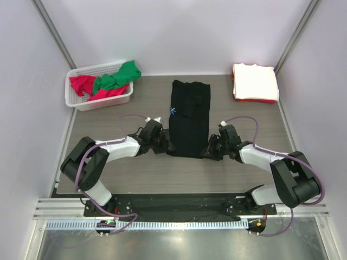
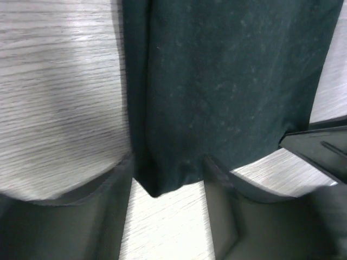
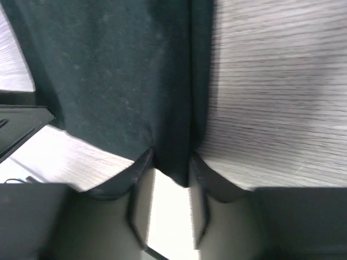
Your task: Fold and stack the t-shirts
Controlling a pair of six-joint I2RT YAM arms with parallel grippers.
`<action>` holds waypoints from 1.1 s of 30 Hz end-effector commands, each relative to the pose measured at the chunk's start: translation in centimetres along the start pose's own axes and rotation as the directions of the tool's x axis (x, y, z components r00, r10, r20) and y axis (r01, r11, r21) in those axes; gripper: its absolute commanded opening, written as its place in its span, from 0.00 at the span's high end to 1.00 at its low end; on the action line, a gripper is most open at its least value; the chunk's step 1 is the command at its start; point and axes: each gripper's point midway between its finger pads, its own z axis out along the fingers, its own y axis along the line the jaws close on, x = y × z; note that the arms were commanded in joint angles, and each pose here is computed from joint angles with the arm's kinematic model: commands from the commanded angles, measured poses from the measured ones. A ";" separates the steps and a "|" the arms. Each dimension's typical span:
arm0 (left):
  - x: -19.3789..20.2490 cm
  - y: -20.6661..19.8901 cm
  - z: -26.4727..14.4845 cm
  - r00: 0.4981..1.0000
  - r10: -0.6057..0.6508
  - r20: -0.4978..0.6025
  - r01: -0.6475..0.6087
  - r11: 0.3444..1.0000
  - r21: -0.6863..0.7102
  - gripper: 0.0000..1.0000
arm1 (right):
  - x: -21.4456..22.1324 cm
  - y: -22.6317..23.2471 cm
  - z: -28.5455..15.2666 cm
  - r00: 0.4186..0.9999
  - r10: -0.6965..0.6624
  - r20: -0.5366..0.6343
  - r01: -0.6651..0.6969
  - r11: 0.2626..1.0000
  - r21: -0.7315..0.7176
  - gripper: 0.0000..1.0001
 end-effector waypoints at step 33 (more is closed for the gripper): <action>0.5 -4.2 -20.4 0.972 -0.182 0.150 0.195 0.978 -0.075 1.00 | -0.2 5.2 -17.8 0.996 -0.009 0.086 0.004 0.998 0.057 0.99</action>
